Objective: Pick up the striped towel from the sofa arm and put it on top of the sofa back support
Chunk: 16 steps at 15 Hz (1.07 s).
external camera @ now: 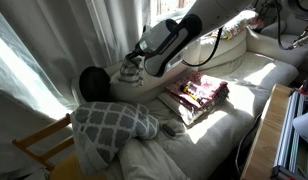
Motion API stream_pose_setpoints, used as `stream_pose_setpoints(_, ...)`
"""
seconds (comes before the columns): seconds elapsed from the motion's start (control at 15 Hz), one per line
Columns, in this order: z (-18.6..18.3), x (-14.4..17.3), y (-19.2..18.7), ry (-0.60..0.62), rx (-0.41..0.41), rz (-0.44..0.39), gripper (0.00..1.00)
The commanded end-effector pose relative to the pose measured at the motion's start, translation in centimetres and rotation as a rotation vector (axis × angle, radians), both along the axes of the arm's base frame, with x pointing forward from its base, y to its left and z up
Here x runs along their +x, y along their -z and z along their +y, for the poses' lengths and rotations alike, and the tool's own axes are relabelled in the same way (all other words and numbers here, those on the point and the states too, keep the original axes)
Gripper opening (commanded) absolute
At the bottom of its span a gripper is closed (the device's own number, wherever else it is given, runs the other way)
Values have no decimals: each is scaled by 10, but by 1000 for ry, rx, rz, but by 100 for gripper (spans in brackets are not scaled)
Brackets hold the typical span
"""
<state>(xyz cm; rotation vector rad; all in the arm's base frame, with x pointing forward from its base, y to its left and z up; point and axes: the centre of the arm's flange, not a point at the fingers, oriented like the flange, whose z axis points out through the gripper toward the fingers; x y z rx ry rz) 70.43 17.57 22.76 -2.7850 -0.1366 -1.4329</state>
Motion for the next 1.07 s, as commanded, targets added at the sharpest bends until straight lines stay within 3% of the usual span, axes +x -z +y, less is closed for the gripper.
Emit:
stream_pose_setpoints(0.0,7,39,-10,46,-19,-55,1)
stream_pose_setpoints(0.13,3,51,-25,67,-22,-104,1)
stream_pose_setpoints(0.4,0,75,-37,139,46,-205,1)
stream_pose_setpoints(0.73,1,98,-20,195,123,-277,1)
stream_pose_setpoints(1.0,-8,111,-34,245,195,-367,1)
